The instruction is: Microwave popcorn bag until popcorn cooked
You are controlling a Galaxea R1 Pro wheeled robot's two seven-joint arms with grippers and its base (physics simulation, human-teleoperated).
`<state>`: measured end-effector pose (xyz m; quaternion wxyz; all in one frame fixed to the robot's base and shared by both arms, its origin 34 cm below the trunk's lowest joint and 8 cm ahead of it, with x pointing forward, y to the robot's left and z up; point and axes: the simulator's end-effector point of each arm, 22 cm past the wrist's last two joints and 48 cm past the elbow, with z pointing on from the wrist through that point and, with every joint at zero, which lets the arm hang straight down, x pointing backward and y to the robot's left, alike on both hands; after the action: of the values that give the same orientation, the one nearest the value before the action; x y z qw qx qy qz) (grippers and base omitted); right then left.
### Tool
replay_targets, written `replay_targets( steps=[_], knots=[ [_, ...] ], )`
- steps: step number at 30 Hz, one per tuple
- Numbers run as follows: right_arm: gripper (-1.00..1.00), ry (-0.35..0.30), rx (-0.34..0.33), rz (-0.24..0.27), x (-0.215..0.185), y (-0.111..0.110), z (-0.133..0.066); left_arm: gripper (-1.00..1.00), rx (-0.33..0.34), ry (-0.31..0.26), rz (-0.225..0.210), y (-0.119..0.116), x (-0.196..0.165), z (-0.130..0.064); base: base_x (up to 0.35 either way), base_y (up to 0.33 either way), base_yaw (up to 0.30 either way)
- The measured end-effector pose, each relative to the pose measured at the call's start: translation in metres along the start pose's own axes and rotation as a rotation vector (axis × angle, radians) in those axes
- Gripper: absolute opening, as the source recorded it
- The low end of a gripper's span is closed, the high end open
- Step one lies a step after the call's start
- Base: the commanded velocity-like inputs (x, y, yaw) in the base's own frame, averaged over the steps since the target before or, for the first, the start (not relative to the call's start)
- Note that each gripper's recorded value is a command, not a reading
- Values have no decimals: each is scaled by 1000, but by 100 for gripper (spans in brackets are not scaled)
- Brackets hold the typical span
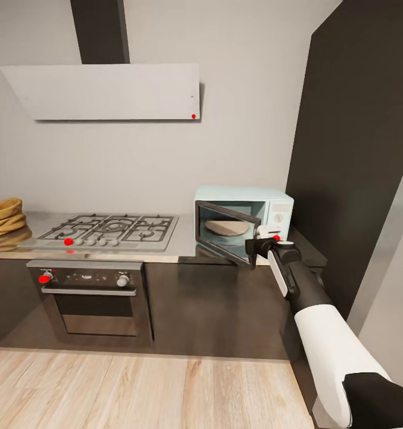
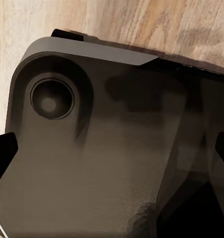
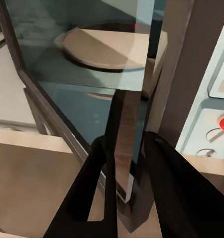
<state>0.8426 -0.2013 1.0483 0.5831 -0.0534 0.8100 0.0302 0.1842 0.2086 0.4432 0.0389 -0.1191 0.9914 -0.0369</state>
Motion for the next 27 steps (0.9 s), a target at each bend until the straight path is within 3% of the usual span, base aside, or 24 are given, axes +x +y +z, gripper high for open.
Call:
replay_targets(
  steps=[5,19,27],
  knots=[
    [-100,1,10,0,0,-5,0,100,0,0,0,0,0,0,0,74,0],
    [-100,5,78,-18,3,-52,-4,100,1,0,0,0,0,0,0,152,0],
    [-100,3,81,-17,3,-55,-4,100,1,0,0,0,0,0,0,11,0]
  ],
)
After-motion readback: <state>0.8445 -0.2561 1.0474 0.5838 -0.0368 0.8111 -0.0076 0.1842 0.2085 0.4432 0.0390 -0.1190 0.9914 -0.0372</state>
